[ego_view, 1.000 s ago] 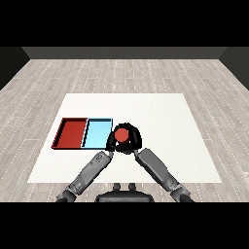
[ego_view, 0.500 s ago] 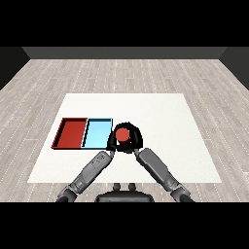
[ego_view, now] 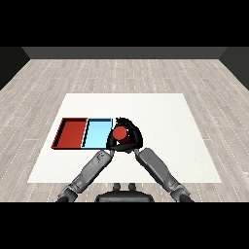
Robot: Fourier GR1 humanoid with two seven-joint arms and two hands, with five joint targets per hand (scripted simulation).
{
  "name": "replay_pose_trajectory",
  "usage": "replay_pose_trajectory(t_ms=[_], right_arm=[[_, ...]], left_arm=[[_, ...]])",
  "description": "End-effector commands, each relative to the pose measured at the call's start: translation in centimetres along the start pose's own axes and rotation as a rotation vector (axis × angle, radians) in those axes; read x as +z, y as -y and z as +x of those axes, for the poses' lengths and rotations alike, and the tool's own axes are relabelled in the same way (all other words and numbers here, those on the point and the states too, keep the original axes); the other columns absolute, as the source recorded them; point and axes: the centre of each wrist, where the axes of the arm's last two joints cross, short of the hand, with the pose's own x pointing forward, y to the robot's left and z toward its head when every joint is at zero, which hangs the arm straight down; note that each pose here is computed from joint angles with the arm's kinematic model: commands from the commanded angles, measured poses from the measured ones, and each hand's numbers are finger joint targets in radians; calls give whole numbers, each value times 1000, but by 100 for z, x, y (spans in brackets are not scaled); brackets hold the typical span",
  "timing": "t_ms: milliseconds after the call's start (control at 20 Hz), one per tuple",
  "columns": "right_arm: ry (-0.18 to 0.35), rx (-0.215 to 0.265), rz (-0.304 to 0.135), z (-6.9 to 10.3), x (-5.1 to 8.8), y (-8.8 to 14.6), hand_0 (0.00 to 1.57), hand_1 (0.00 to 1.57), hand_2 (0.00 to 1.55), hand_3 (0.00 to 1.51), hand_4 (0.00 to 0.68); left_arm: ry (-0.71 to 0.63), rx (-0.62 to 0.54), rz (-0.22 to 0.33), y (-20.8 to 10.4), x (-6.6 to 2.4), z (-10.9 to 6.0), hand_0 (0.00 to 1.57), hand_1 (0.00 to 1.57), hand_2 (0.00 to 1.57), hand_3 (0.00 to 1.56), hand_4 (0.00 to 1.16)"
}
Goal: Pick the red can and put it in the red box
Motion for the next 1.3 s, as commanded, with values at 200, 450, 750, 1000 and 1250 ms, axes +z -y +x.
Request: replay_pose_trajectory(t_ms=[200, 450, 750, 1000, 1250], right_arm=[[48, 47, -2, 240, -92, -92, 0, 0, 0, 0, 0], [71, 103, -50, 358, -15, 387, 0, 0, 0, 0, 0], [203, 77, -70, 850, -176, 571, 0, 0, 0, 0, 0], [213, 116, -158, 1143, -84, 716, 0, 0, 0, 0, 0], [196, 125, -256, 967, 96, 1288, 0, 0, 0, 0, 0]], left_arm=[[9, -15, 27, -43, -48, 83, 1571, 1571, 1571, 1483, 1151], [-31, -16, 21, 11, -27, 106, 1571, 1571, 1571, 1483, 1147], [-73, 8, 31, -212, 132, -157, 1571, 1571, 1571, 1484, 1126], [-49, -22, 81, -252, 192, -35, 1571, 1571, 1558, 1465, 1124], [-8, -85, 110, -511, -38, -14, 1571, 1571, 1571, 1474, 1139]])
